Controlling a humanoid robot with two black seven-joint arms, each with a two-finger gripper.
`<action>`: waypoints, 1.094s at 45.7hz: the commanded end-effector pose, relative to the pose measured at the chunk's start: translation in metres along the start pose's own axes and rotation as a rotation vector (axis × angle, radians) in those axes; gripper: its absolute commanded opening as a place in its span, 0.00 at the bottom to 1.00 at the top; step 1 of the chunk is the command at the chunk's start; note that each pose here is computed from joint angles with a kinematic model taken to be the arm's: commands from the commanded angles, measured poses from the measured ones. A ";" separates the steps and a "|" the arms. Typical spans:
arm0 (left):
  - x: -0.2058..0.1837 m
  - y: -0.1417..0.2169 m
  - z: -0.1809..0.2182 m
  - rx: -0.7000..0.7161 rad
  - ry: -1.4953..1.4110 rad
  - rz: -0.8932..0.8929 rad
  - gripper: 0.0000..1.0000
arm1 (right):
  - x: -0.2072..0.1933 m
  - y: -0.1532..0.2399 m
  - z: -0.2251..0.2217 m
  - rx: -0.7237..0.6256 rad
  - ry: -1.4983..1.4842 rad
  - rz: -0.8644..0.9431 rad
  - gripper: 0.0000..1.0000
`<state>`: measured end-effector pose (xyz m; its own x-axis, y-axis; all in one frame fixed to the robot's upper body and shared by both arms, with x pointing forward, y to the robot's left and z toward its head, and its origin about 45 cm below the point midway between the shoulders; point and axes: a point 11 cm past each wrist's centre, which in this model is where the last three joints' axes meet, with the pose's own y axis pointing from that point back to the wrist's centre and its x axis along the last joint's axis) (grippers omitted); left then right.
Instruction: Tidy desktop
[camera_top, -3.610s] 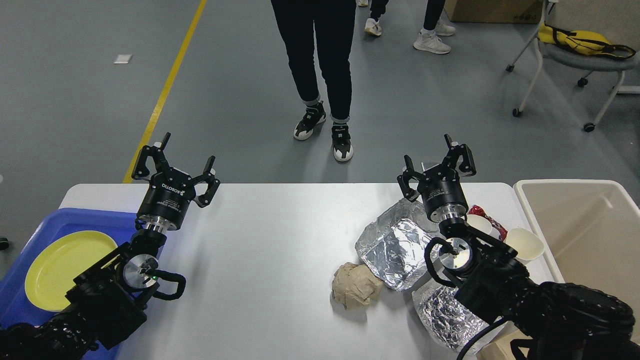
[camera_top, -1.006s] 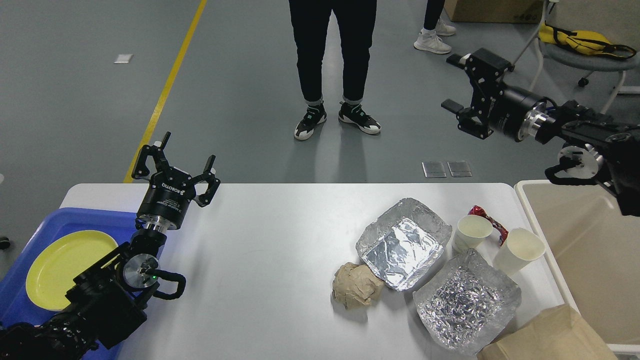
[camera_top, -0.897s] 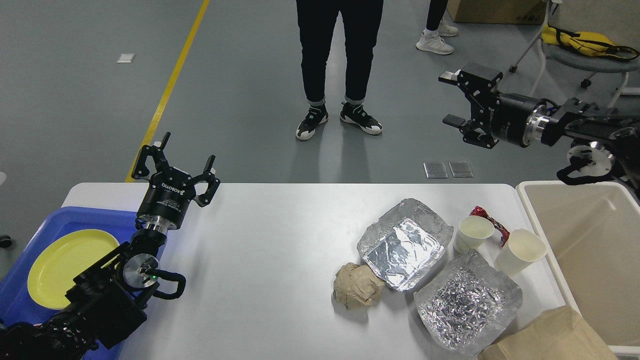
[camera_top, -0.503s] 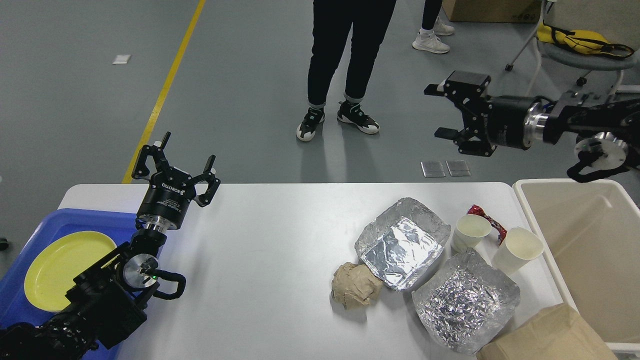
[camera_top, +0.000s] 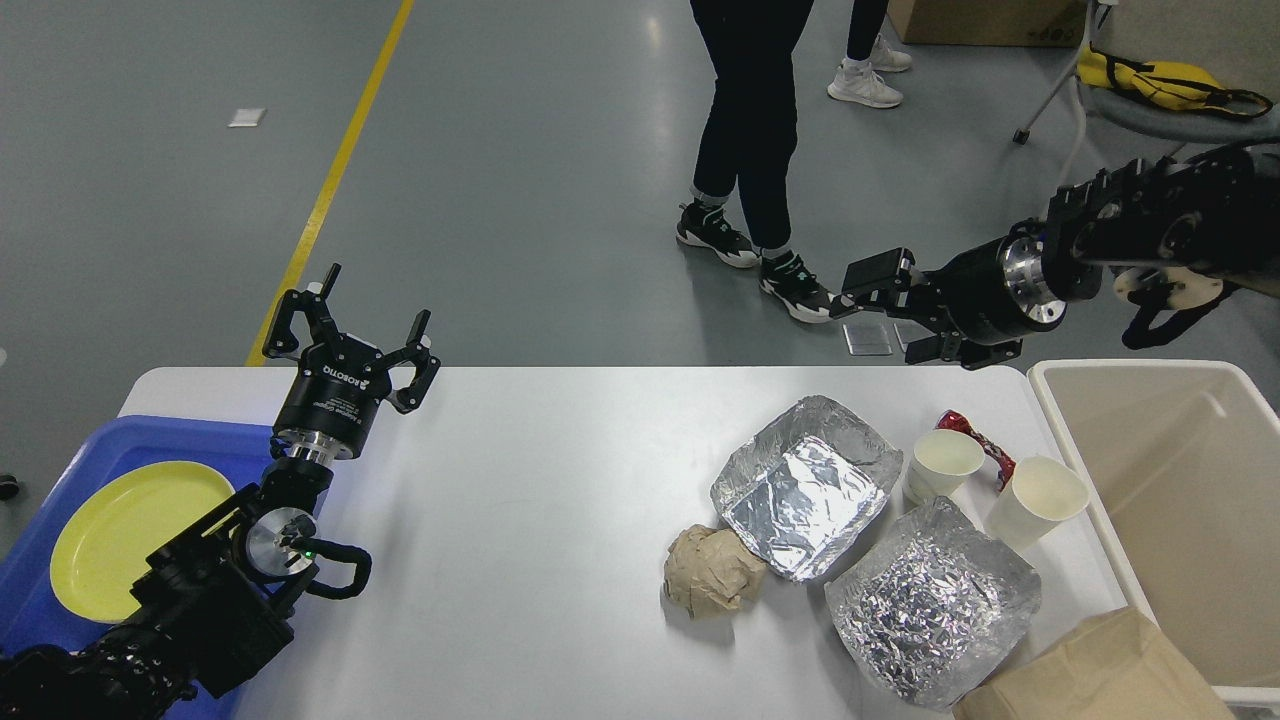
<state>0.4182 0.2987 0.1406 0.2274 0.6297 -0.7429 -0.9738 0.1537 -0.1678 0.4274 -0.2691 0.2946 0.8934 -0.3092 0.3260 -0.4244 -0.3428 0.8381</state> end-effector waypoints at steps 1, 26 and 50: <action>-0.001 0.000 -0.002 0.002 0.002 -0.001 1.00 | 0.002 0.010 -0.036 0.017 0.071 -0.001 1.00; 0.000 0.000 0.000 0.000 0.001 0.000 1.00 | -0.102 0.007 -0.030 -0.334 0.190 -0.262 1.00; 0.000 0.000 0.000 0.001 0.000 0.000 1.00 | -0.122 -0.002 0.108 -0.542 -0.006 -0.195 1.00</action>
<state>0.4182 0.2985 0.1406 0.2280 0.6296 -0.7427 -0.9736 0.1544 -0.1679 0.3166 -0.2978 0.2231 0.9638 -0.2290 0.1365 -0.1225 0.0745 0.9897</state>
